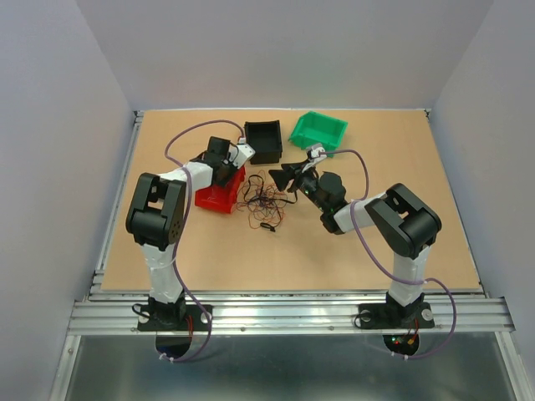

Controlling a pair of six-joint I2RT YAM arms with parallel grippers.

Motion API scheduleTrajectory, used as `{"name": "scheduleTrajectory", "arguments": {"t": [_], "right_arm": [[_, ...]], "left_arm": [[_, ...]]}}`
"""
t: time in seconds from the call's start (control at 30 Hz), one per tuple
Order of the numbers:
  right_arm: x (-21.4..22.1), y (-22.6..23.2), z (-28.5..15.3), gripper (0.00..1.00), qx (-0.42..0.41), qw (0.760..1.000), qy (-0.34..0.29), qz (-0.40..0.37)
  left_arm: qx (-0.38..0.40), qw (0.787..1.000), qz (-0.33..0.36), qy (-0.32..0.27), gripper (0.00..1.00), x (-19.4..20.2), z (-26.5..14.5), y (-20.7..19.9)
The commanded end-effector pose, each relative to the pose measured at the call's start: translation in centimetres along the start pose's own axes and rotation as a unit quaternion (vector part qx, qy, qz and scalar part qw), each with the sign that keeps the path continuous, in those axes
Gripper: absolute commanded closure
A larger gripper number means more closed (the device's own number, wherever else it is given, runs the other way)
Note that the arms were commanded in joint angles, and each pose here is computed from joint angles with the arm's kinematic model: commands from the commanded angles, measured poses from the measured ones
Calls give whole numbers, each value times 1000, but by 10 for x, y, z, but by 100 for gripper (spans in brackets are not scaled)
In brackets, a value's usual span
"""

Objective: Untangle the cables

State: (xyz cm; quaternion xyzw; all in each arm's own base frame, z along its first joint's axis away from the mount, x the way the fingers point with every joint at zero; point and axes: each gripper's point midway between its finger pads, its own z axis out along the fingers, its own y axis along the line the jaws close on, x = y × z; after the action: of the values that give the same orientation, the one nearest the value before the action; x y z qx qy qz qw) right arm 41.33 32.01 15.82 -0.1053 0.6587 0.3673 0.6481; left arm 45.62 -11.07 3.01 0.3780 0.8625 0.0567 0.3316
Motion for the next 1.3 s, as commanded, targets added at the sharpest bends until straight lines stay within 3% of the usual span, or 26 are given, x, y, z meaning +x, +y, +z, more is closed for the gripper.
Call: {"name": "scheduleTrajectory", "arguments": {"t": [0.0, 0.17, 0.2, 0.33, 0.5, 0.63, 0.73, 0.93, 1.03, 1.07, 1.13, 1.17, 1.2, 1.27], "right_arm": [[-15, 5, -5, 40, -14, 1000, -27, -4], [-9, 7, -8, 40, -21, 1000, -17, 4], [-7, 9, -9, 39, -25, 1000, -14, 5], [-6, 11, -17, 37, -30, 1000, -7, -2], [-3, 16, -28, 36, -40, 999, 13, -5], [19, 22, -23, 26, -62, 996, 62, 2], [34, 19, -20, 25, -65, 995, 82, 3], [40, 15, -6, 26, -64, 993, 94, -12], [41, 14, 4, 32, -67, 993, 94, -20], [38, 15, 8, 39, -70, 993, 91, -23], [36, 15, 11, 58, -70, 993, 86, -32], [33, 15, 10, 85, -68, 994, 83, -36], [19, 19, 10, 97, -71, 994, 69, -42], [12, 22, 0, 99, -72, 994, 63, -46]], "left_arm": [[-17, 1000, -7, 7, 100, 7, 2, -2], [-51, 999, -15, -4, 99, 4, -6, 9], [-54, 998, -17, -10, 90, 1, -10, 11], [-69, 996, -23, -49, 77, -20, -41, 22], [-78, 994, -26, -76, 67, -36, -70, 31], [-72, 993, -29, -89, 55, -44, -88, 31], [-73, 992, -32, -101, 46, -48, -101, 32], [-43, 991, -35, -120, 39, -54, -116, 22], [-33, 989, -40, -139, 39, -61, -125, 19], [-23, 987, -41, -153, 39, -69, -131, 15], [-12, 984, -45, -170, 39, -77, -138, 12], [-6, 982, -45, -186, 39, -85, -144, 10], [10, 979, -45, -200, 39, -91, -147, 5], [22, 972, -40, -230, 39, -104, -158, 1]]}}
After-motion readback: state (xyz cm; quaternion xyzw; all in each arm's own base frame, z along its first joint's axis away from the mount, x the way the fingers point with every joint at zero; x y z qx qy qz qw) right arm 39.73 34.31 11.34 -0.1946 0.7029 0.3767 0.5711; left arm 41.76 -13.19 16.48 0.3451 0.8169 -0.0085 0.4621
